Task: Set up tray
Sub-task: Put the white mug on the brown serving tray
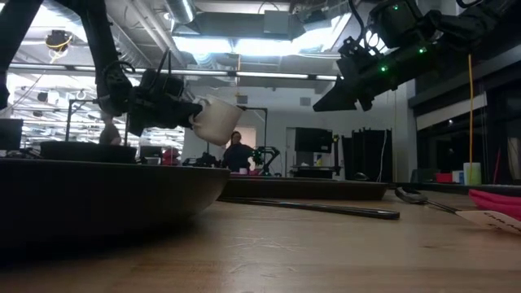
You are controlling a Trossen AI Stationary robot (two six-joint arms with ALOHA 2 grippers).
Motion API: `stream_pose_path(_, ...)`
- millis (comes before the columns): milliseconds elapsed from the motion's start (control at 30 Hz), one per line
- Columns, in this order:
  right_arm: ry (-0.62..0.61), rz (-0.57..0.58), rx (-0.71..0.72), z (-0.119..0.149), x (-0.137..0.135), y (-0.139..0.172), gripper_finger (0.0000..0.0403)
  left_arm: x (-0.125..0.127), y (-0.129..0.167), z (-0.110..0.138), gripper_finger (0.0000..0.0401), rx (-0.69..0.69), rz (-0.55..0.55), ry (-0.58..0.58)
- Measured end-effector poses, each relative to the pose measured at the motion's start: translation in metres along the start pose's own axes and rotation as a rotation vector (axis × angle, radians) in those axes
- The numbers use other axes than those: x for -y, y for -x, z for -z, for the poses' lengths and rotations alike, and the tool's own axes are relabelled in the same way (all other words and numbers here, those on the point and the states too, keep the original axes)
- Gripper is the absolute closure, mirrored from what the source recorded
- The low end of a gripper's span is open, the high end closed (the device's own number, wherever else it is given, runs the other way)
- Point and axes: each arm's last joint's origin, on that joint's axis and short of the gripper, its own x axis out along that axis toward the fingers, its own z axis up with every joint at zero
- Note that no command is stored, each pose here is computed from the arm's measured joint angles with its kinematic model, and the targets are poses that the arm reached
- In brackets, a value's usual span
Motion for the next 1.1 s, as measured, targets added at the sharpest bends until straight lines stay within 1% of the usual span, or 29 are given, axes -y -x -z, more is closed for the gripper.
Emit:
stream_pose_path(133, 0.001, 0.0, 0.007, -0.001, 0.0, 0.0, 0.0393, -0.006, -0.001, -0.005, 0.0397, 0.0, 0.001, -0.03)
stream_pose_path(233, 0.001, 0.022, 0.013, -0.001, 0.001, 0.0, 0.0396, -0.018, -0.004, -0.005, 0.0397, 0.001, 0.013, -0.032)
stream_pose_path(333, 0.001, 0.069, 0.015, -0.001, 0.002, 0.0, 0.039, -0.035, -0.004, 0.006, 0.0397, 0.004, 0.029, 0.061)
stream_pose_path(400, 0.003, 0.074, 0.015, -0.001, 0.002, 0.0, 0.0383, -0.045, -0.004, 0.014, 0.0397, 0.003, 0.031, 0.125)
stream_pose_path(500, 0.01, 0.075, 0.014, -0.001, 0.002, 0.0, 0.0376, -0.056, -0.009, 0.02, 0.0397, 0.002, 0.043, 0.145)
stream_pose_path(667, 0.007, 0.075, 0.008, 0.0, 0.002, 0.0, 0.0375, -0.057, -0.016, 0.028, 0.0397, 0.002, 0.06, 0.114)
stream_pose_path(800, 0.033, 0.075, 0.008, 0.0, 0.002, 0.0, 0.0374, -0.057, -0.017, 0.028, 0.0397, 0.001, 0.061, 0.11)
stream_pose_path(933, 0.032, 0.075, 0.008, -0.001, 0.002, 0.0, 0.0374, -0.058, -0.016, 0.028, 0.0397, -0.007, 0.033, 0.158)
stream_pose_path(1100, 0.036, 0.075, 0.009, -0.001, 0.002, 0.0, 0.0374, -0.057, -0.024, 0.028, 0.0397, -0.01, 0.055, 0.222)
